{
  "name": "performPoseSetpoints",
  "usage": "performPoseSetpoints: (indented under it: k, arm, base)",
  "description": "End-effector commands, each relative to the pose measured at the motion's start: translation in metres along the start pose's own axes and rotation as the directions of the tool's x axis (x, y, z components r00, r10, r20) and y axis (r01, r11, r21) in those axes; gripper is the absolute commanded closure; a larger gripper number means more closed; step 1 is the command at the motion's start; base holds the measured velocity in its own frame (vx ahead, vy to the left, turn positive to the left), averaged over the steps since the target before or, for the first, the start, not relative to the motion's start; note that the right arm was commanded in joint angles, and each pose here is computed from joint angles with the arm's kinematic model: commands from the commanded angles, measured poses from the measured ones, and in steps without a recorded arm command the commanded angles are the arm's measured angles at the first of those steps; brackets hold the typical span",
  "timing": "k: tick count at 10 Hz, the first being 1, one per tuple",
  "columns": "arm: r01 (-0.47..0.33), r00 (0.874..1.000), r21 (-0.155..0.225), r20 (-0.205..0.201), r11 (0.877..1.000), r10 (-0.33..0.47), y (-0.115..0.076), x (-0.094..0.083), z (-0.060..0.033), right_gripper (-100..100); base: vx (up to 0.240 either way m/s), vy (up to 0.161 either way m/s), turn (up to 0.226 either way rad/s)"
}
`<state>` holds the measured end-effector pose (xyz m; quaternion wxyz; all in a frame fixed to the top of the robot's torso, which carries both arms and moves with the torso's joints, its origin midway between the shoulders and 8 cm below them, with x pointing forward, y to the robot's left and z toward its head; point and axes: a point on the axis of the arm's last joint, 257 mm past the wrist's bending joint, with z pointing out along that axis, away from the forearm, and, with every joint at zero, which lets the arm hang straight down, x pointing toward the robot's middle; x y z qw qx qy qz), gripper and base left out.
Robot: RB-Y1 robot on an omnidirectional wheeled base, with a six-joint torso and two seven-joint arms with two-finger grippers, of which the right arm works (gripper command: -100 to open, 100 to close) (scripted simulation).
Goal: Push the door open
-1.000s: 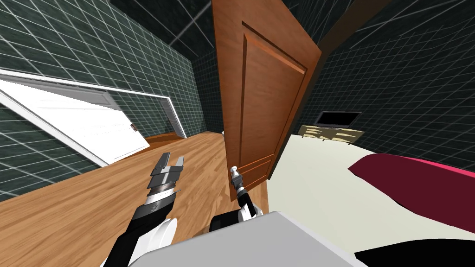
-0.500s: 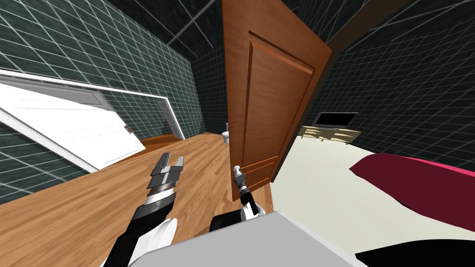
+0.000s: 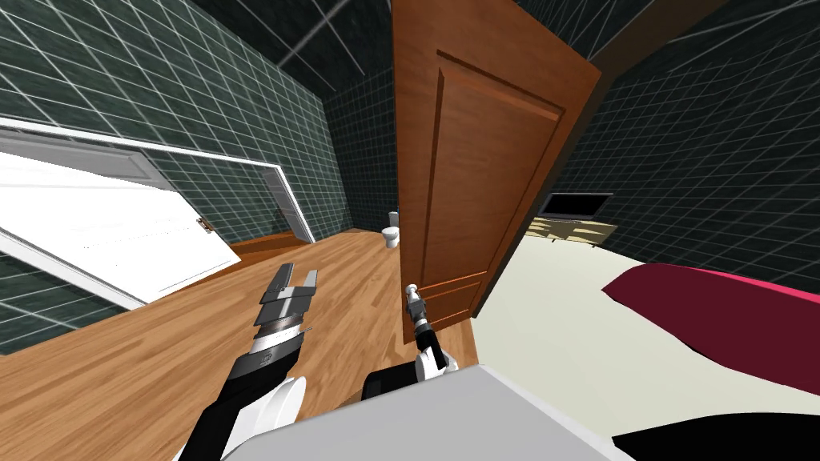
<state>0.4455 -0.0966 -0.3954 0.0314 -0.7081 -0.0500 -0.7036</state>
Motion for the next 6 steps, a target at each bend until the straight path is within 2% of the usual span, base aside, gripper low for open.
performPoseSetpoints:
  k: [1, 2, 3, 4, 6]
  arm:
    - [-0.014, 1.000, -0.035, -0.007, 0.999, 0.014, 0.008, 0.002, 0.0030, 100]
    - [-0.026, 1.000, -0.045, -0.008, 0.999, 0.026, 0.006, 0.004, 0.0039, 100]
    - [-0.016, 1.000, -0.034, 0.005, 0.999, 0.016, 0.005, -0.002, 0.0005, 100]
    - [0.006, 1.000, -0.068, 0.002, 0.998, -0.005, 0.030, -0.002, 0.0022, 100]
    - [0.016, 1.000, -0.097, 0.001, 0.995, -0.016, 0.046, -0.003, 0.0033, 100]
  base:
    - [0.133, 0.115, -0.092]
    - [0.131, 0.120, -0.090]
    - [0.061, 0.051, -0.035]
    - [0.125, 0.066, -0.023]
    - [0.198, 0.128, -0.079]
